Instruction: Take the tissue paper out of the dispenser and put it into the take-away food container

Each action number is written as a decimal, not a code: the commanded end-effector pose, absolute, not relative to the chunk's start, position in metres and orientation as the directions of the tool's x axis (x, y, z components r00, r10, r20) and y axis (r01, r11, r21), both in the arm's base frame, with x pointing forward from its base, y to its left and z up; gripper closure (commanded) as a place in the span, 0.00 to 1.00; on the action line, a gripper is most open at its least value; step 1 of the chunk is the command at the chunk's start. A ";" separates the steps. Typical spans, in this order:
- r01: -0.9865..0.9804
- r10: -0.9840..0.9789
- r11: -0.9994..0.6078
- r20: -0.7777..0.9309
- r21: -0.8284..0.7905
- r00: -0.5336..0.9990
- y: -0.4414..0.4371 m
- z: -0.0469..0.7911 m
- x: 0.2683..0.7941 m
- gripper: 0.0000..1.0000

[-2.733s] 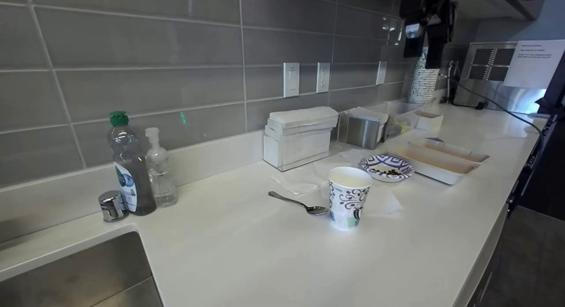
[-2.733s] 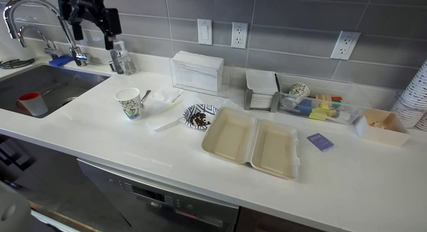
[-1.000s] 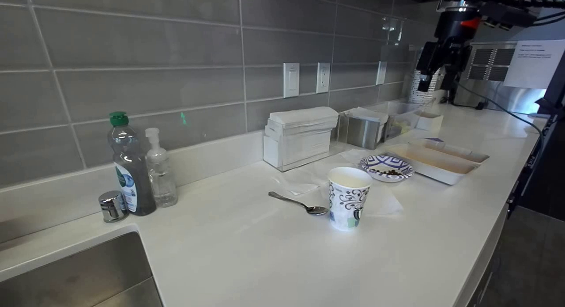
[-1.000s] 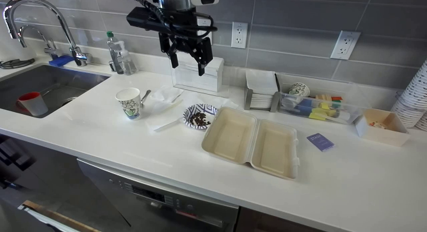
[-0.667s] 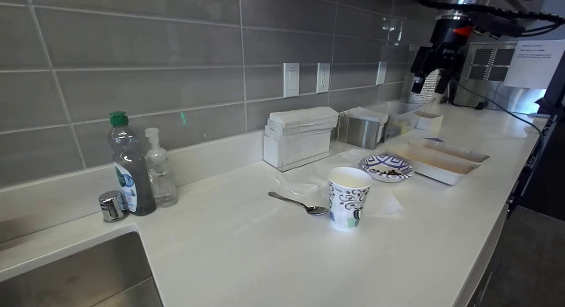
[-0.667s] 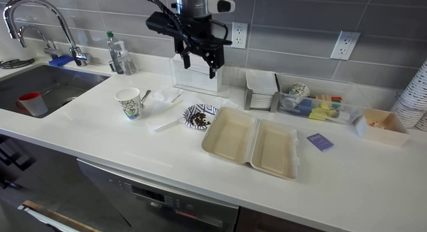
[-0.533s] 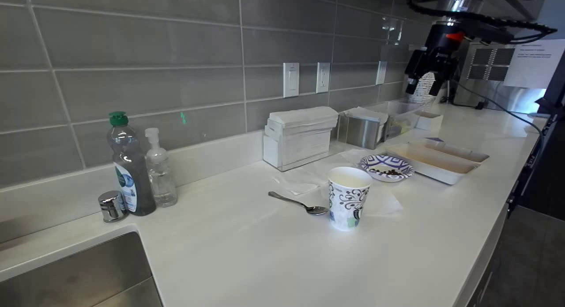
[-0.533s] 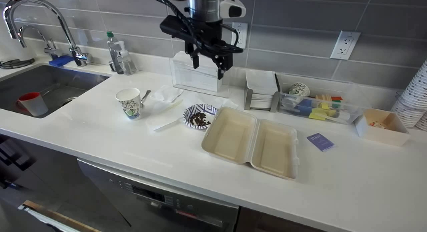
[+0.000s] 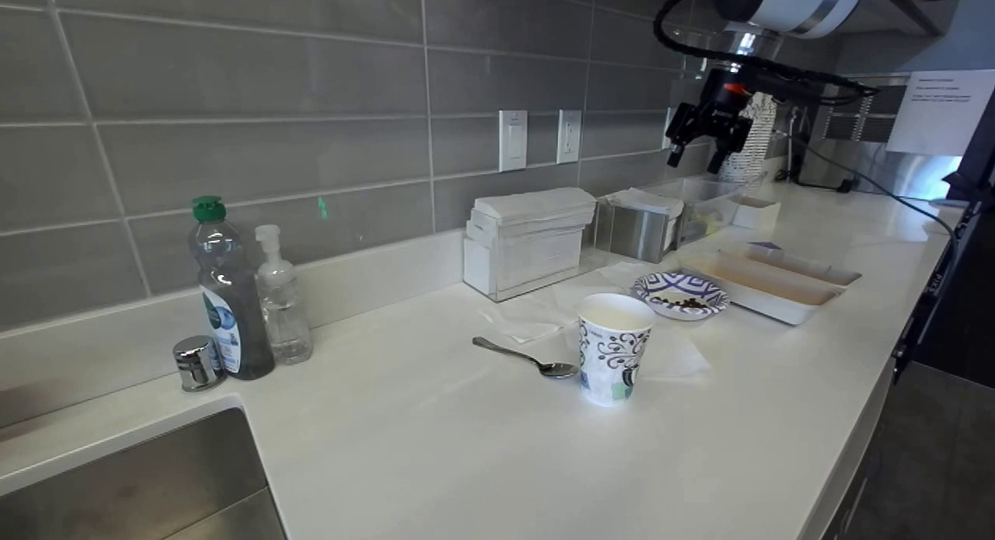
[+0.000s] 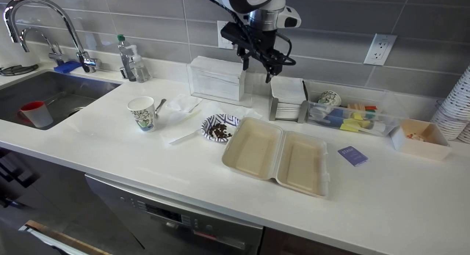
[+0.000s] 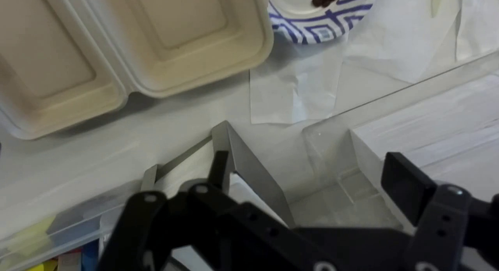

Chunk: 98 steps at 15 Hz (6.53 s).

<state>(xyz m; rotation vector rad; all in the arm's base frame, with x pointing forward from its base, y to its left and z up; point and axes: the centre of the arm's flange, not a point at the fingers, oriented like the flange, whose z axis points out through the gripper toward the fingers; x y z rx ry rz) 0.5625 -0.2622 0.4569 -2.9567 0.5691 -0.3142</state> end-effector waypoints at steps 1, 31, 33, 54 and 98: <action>-0.398 -0.423 -0.905 0.240 -0.149 0.874 -0.303 0.449 0.625 0.00; -0.461 -0.492 -0.869 0.222 -0.179 0.842 -0.341 0.366 0.689 0.29; -0.461 -0.491 -0.870 0.220 -0.175 0.843 -0.342 0.364 0.690 0.35; -0.444 -0.463 -0.886 0.233 -0.133 0.855 -0.341 0.368 0.689 0.71; -0.395 -0.358 -0.881 -0.179 -0.261 0.916 -0.351 0.473 0.493 0.99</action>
